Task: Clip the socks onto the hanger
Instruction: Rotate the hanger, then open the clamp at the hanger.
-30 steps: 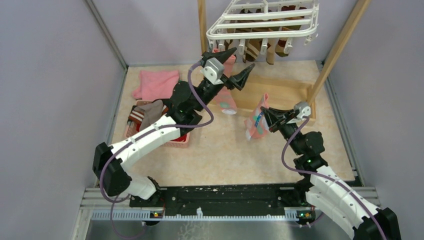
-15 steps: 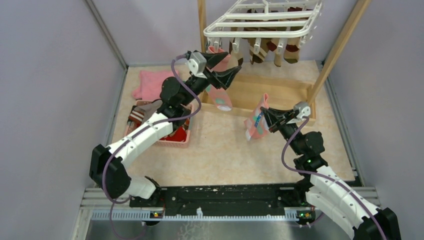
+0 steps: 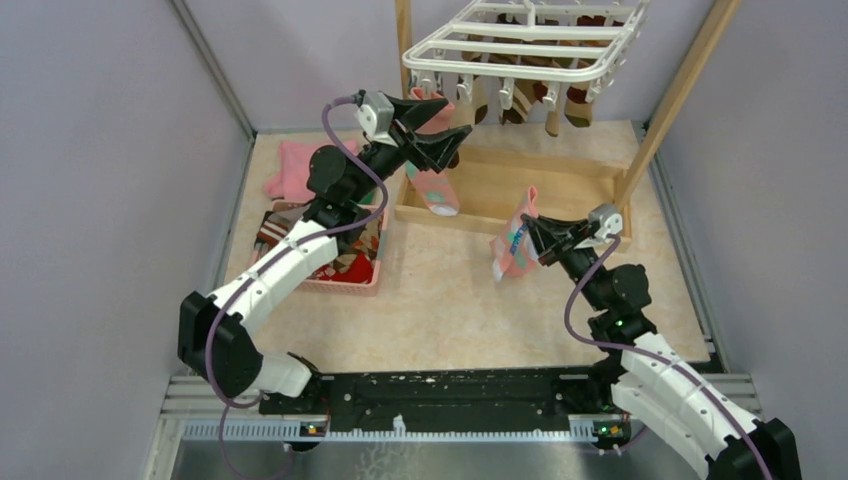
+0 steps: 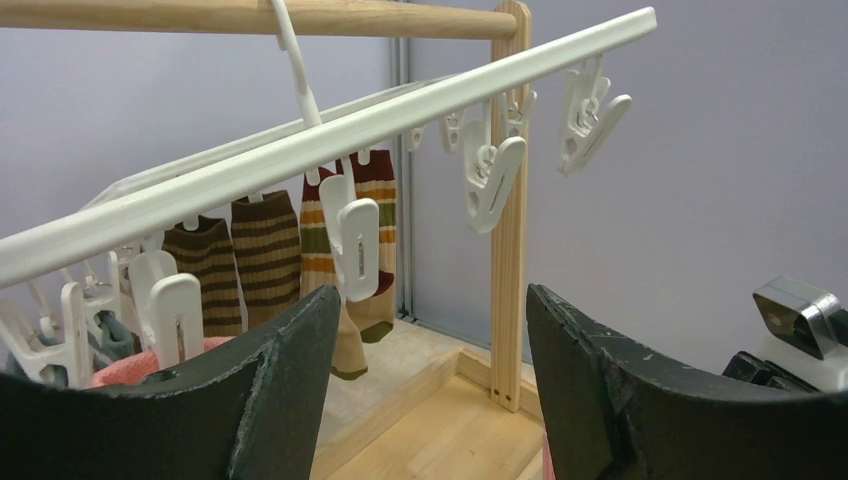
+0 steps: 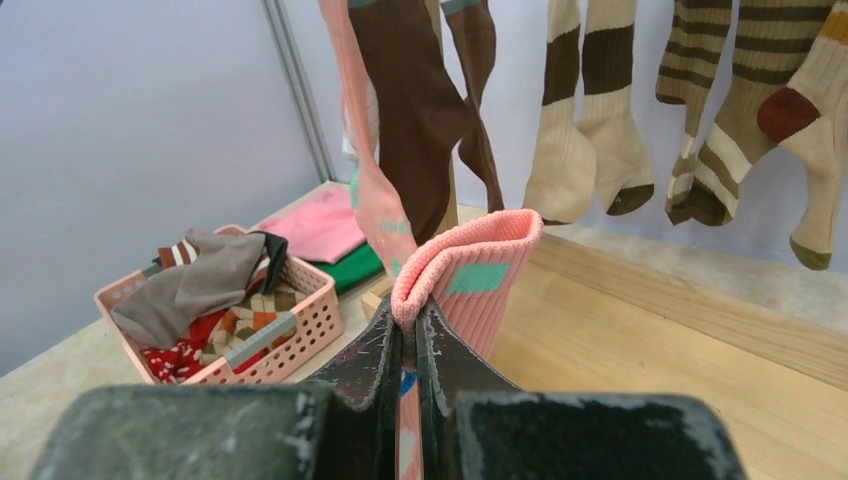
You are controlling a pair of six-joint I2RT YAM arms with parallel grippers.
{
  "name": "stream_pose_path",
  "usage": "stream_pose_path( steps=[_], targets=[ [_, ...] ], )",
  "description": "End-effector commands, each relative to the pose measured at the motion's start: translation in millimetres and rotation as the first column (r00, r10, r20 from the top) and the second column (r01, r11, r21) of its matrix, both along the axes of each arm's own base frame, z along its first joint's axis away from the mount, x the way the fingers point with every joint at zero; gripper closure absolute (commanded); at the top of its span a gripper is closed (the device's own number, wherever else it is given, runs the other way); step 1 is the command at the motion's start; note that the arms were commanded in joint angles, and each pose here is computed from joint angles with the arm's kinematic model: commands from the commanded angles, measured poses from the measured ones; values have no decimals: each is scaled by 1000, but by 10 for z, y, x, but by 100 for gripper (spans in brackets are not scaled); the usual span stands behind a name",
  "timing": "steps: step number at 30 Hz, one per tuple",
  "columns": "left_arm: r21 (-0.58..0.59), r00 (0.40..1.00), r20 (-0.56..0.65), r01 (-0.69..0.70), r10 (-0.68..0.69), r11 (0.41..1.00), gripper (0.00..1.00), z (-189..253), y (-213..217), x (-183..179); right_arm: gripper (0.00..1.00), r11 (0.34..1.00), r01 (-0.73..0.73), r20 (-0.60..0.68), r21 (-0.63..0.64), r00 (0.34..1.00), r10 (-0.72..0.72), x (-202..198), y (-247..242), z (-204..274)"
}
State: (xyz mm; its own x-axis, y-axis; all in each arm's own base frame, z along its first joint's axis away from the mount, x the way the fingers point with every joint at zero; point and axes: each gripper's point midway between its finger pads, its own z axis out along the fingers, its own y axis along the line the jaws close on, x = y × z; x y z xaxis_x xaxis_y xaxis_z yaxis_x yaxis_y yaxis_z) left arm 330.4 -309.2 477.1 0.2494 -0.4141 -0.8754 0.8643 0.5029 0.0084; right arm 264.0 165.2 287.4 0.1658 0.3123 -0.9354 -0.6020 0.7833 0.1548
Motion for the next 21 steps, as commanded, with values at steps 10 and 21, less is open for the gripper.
stream_pose_path(
  steps=[10,21],
  targets=[
    [170,985,107,118,-137,978,13,-411,197,-688,100,976,-207,133,-64,968,214,-274,287,374],
    [314,926,27,349,-376,883,4,-1160,121,-1135,100,844,-505,183,-184,826,534,-660,687,570]
  ],
)
